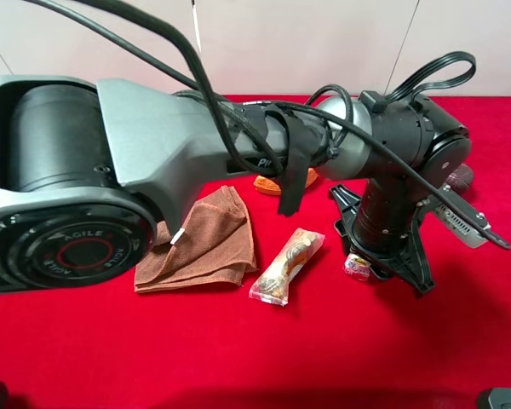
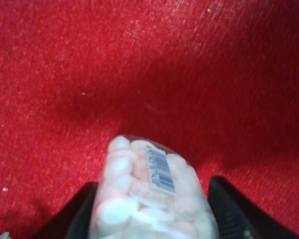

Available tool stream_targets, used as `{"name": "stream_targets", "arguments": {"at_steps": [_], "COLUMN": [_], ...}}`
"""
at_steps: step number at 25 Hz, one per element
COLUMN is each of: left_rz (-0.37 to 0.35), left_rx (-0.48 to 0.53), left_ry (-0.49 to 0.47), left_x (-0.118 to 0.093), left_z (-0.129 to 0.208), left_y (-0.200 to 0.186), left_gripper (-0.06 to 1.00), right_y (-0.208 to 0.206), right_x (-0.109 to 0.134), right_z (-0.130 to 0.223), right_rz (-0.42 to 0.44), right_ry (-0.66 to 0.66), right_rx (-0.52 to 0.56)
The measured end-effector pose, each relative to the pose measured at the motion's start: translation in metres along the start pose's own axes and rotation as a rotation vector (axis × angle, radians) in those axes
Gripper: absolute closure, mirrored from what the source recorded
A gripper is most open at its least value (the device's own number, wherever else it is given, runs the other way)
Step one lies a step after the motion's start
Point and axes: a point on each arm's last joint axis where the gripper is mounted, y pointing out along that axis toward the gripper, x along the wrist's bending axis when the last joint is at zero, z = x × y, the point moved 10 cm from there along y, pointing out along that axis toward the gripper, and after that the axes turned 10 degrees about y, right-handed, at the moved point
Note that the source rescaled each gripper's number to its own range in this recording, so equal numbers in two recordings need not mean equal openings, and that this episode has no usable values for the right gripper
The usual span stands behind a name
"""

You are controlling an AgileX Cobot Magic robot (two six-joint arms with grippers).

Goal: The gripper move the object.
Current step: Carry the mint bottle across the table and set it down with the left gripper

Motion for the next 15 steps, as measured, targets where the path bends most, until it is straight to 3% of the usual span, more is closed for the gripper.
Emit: {"name": "stream_targets", "arguments": {"at_steps": [8,15], "left_rz": [0.002,-0.006], "left_rx": [0.008,0.018], "left_ry": [0.0,-0.02], "left_x": [0.0,0.002], "left_z": [0.001,-0.003], "left_y": [0.0,-0.021], "left_gripper": [0.35,0.28], "right_y": [0.0,0.0], "right_x": [0.0,0.0], "right_z": [0.0,0.0], "right_rz": [0.0,0.0], "right_ry": [0.0,0.0], "right_rx": [0.0,0.0]}}
